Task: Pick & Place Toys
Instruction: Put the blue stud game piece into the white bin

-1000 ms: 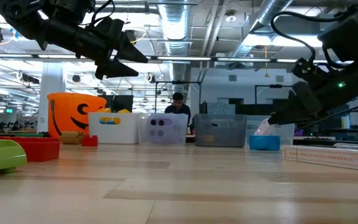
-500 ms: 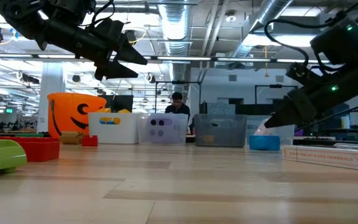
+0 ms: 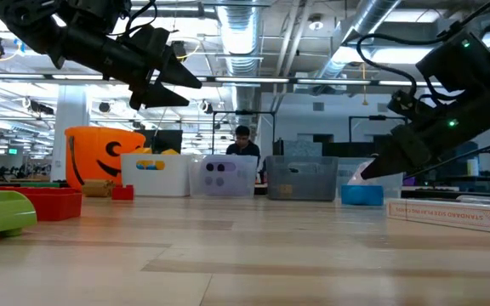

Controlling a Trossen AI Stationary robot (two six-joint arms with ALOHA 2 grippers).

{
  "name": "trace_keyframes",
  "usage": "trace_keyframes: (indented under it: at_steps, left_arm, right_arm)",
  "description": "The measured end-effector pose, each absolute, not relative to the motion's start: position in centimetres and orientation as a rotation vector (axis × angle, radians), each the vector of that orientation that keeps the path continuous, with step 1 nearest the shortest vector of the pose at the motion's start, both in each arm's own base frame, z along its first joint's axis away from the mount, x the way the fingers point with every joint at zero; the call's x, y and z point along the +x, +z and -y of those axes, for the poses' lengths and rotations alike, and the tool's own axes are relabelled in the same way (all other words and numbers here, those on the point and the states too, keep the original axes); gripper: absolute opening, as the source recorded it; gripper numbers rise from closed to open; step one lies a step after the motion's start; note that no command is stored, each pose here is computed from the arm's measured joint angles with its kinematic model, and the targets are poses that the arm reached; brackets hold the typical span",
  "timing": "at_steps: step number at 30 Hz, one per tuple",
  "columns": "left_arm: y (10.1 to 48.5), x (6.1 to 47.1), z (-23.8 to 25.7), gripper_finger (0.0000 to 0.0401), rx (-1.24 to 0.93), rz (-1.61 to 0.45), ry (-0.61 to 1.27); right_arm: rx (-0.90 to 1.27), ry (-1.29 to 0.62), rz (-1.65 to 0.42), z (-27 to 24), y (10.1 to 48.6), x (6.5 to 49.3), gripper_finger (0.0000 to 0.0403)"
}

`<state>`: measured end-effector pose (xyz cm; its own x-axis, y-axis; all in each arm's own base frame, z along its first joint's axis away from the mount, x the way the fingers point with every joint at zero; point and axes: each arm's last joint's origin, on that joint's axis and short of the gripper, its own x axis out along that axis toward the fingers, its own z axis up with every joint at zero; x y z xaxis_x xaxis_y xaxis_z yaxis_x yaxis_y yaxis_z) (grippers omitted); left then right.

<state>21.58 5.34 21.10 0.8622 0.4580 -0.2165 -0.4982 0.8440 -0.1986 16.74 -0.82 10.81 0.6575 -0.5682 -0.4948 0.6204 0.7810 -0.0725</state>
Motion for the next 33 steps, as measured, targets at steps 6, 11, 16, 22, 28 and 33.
trace_keyframes:
  at_steps: [6, 11, 16, 22, 28, 33]
  left_arm:
    - [21.1, 21.6, -5.3, 0.0325, -0.253, -0.163, 0.507]
    - [21.1, 21.6, -5.3, 0.0321, -0.253, -0.163, 0.507]
    - [21.1, 21.6, -5.3, 0.0322, -0.253, -0.163, 0.507]
    - [21.1, 21.6, -5.3, 0.0324, -0.253, -0.163, 0.51]
    - [21.1, 21.6, -5.3, 0.0323, -0.253, -0.163, 0.509]
    - [21.1, 21.6, -5.3, 0.0323, -0.253, -0.163, 0.509]
  right_arm:
    - [0.126, -0.669, -0.542, 1.4, 10.7, 16.7, 0.04]
    - [0.114, -0.682, -0.558, 1.7, 10.6, 16.6, 0.04]
    - [0.114, -0.648, -0.57, 1.6, 10.6, 16.7, 0.04]
    - [0.056, -0.619, -0.597, 1.7, 10.6, 16.7, 0.04]
    - [0.065, -0.608, -0.608, 2.0, 10.5, 16.6, 0.04]
    - [0.053, -0.549, -0.614, 1.9, 10.6, 16.8, 0.04]
